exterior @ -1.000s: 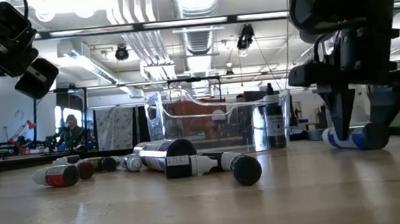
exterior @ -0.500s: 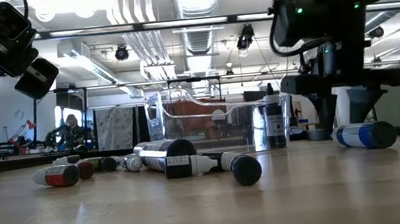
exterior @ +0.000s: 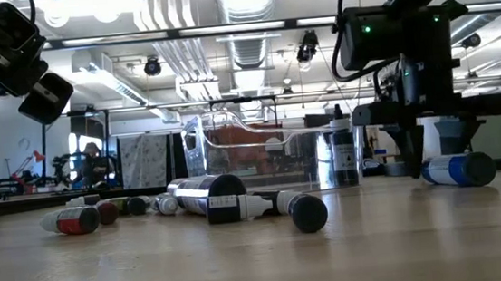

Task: Pick & Place food coloring
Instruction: Put the big blue food coloring bottle into the transparent bin

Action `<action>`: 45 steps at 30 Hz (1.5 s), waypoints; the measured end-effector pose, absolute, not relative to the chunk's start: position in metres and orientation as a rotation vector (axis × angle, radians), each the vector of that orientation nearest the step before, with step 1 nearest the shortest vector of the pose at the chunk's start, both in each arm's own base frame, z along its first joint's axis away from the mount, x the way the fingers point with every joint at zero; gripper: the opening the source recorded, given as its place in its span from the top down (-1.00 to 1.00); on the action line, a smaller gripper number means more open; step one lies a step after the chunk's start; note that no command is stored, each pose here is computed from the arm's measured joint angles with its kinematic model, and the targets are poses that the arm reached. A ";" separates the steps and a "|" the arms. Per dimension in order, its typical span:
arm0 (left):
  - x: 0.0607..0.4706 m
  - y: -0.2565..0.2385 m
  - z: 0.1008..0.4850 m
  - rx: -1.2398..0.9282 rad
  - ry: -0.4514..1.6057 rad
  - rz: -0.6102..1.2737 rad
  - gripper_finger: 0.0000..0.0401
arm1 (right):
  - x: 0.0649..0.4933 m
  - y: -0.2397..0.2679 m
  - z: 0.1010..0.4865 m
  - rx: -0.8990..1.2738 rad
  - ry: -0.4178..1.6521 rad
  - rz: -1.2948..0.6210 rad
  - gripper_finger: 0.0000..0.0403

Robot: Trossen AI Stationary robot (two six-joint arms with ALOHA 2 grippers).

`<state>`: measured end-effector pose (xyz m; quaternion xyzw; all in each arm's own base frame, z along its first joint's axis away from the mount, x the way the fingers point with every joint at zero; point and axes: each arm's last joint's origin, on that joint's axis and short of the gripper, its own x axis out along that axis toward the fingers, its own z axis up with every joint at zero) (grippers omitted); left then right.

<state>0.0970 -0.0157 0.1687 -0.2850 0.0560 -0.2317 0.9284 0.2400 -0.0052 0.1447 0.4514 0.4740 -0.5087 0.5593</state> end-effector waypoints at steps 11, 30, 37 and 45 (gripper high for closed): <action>0.097 -0.016 0.169 -0.584 0.115 -0.475 0.27 | 0.242 -0.010 0.145 1.081 1.092 -1.194 0.28; 0.097 -0.016 0.169 -0.584 0.115 -0.475 0.27 | 0.244 0.005 0.166 0.986 0.923 -1.243 0.47; 0.097 -0.016 0.169 -0.584 0.115 -0.475 0.27 | 0.230 0.051 0.207 0.609 0.446 -1.304 0.48; 0.097 -0.016 0.169 -0.584 0.115 -0.475 0.27 | 0.230 0.077 0.192 0.287 0.362 -1.214 0.47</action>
